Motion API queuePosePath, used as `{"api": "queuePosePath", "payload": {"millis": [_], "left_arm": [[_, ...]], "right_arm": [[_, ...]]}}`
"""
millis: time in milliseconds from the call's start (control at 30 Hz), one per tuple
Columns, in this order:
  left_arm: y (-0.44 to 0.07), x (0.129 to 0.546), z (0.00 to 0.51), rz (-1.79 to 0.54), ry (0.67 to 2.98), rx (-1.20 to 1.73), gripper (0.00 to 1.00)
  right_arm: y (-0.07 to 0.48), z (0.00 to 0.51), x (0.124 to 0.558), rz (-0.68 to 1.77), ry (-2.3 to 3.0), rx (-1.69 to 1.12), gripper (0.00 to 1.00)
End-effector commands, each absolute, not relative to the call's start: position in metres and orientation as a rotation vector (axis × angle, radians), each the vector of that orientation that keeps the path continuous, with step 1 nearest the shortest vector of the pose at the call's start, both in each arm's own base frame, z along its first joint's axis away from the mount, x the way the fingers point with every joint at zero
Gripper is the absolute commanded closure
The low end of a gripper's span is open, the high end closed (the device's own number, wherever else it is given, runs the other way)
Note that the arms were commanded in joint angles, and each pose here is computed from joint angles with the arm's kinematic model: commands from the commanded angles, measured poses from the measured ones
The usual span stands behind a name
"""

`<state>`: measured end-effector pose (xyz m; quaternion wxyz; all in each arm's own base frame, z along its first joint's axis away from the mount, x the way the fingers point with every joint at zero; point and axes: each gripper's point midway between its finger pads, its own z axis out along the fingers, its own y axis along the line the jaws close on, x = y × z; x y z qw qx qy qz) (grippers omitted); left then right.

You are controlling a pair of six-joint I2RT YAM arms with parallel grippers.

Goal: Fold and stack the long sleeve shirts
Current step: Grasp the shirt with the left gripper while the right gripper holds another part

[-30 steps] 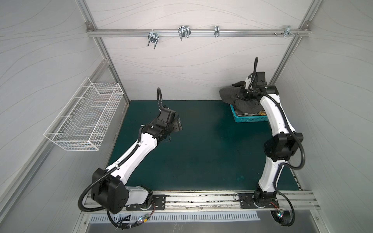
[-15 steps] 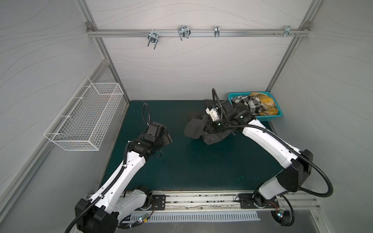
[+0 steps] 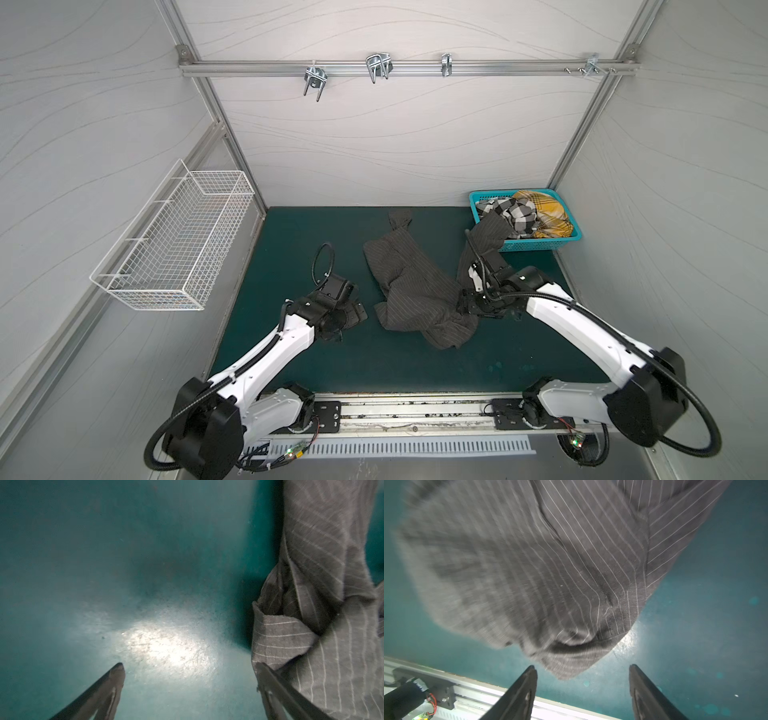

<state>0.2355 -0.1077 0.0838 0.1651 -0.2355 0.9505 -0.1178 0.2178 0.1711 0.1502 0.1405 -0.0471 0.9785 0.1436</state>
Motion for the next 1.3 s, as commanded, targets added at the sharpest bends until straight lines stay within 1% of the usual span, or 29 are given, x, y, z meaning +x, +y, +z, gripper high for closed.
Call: {"api": "queuePosePath", "payload": {"millis": [0, 167, 267, 333, 400, 433, 500, 567, 633, 700, 800, 900, 967, 1033, 1100, 1200, 1233, 1267], "left_arm": [[-0.142, 0.269, 0.106, -0.499, 2.650, -0.637, 0.01], [-0.184, 0.274, 0.086, -0.624, 2.720, -0.603, 0.02], [-0.215, 0.278, 0.073, -0.694, 2.752, -0.542, 0.09], [-0.230, 0.286, 0.070, -0.756, 2.759, -0.536, 0.19], [-0.241, 0.297, 0.080, -0.795, 2.745, -0.517, 0.33], [-0.242, 0.304, 0.091, -0.793, 2.723, -0.492, 0.44], [-0.244, 0.316, 0.120, -0.780, 2.665, -0.418, 0.74], [-0.240, 0.324, 0.153, -0.747, 2.602, -0.344, 1.00], [-0.231, 0.325, 0.178, -0.694, 2.558, -0.299, 1.00], [-0.220, 0.317, 0.197, -0.668, 2.526, -0.279, 1.00], [-0.204, 0.291, 0.201, -0.668, 2.535, -0.286, 1.00], [-0.197, 0.254, 0.191, -0.726, 2.576, -0.285, 1.00], [-0.203, 0.231, 0.179, -0.776, 2.611, -0.268, 1.00], [-0.215, 0.217, 0.166, -0.841, 2.655, -0.241, 1.00], [-0.225, 0.215, 0.155, -0.871, 2.697, -0.233, 1.00], [-0.251, 0.229, 0.165, -0.952, 2.678, -0.134, 1.00], [-0.266, 0.233, 0.170, -0.993, 2.681, -0.072, 0.97], [-0.279, 0.236, 0.173, -1.006, 2.694, -0.007, 0.86]], "right_arm": [[0.175, 0.152, 0.201, 0.400, 2.858, -0.142, 0.29], [0.216, 0.130, 0.168, 0.501, 2.956, -0.306, 0.30], [0.234, 0.110, 0.152, 0.506, 3.017, -0.373, 0.30], [0.239, 0.096, 0.146, 0.532, 3.062, -0.334, 0.30], [0.241, 0.087, 0.148, 0.565, 3.085, -0.258, 0.30], [0.241, 0.082, 0.154, 0.586, 3.089, -0.203, 0.30], [0.233, 0.076, 0.172, 0.596, 3.098, -0.077, 0.35], [0.220, 0.073, 0.199, 0.565, 3.087, 0.021, 0.41], [0.203, 0.074, 0.232, 0.497, 3.075, 0.098, 0.49], [0.186, 0.080, 0.263, 0.431, 3.049, 0.147, 0.52], [0.166, 0.098, 0.305, 0.351, 2.992, 0.154, 0.52], [0.174, 0.123, 0.328, 0.388, 2.930, 0.036, 0.50], [0.184, 0.135, 0.331, 0.414, 2.906, -0.055, 0.48], [0.187, 0.141, 0.327, 0.376, 2.897, -0.122, 0.45], [0.184, 0.145, 0.313, 0.304, 2.896, -0.158, 0.43], [0.179, 0.151, 0.284, 0.248, 2.868, -0.200, 0.39], [0.176, 0.154, 0.272, 0.229, 2.854, -0.206, 0.36], [0.173, 0.154, 0.258, 0.217, 2.847, -0.200, 0.33]]}}
